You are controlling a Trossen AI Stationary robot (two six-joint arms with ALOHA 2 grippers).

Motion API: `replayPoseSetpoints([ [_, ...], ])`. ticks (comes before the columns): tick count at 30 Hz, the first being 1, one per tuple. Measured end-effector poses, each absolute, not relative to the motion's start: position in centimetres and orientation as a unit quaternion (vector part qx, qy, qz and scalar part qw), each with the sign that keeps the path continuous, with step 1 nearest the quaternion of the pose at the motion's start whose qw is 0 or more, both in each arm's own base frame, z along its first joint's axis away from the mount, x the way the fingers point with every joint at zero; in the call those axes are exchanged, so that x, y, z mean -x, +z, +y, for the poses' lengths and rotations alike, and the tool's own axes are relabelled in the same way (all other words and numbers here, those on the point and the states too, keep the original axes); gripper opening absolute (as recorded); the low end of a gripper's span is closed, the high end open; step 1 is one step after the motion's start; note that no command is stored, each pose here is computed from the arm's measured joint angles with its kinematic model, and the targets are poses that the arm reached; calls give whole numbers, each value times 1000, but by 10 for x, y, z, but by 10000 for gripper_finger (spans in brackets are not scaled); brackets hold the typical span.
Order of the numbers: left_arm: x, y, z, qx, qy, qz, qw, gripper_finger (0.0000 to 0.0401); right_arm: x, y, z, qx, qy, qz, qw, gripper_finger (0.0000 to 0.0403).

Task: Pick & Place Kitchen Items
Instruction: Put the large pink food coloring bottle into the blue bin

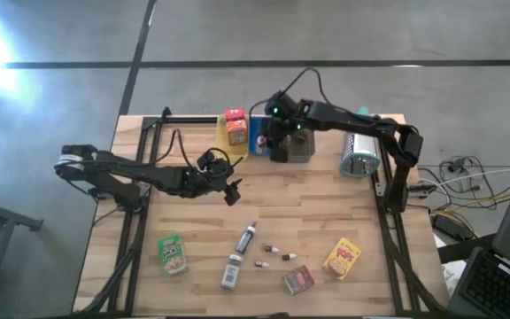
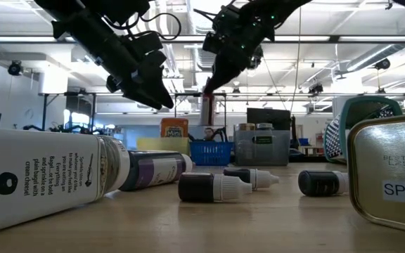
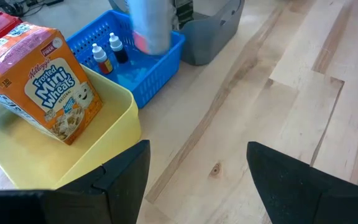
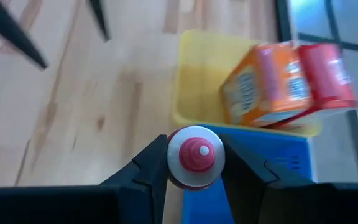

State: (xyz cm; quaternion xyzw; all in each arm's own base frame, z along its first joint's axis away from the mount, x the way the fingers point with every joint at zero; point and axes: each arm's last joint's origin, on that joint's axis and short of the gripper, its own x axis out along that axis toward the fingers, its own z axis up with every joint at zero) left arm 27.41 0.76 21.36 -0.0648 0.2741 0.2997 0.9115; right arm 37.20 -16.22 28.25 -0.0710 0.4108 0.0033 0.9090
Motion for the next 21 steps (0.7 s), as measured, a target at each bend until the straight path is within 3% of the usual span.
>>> replayPoseSetpoints([
  [10,-274,214,8,65,300,274,911,273,-355,291,-217,47,-38,358,932,115],
  [21,-274,214,8,65,300,274,911,273,-369,240,-241,26,-31,406,913,118],
])
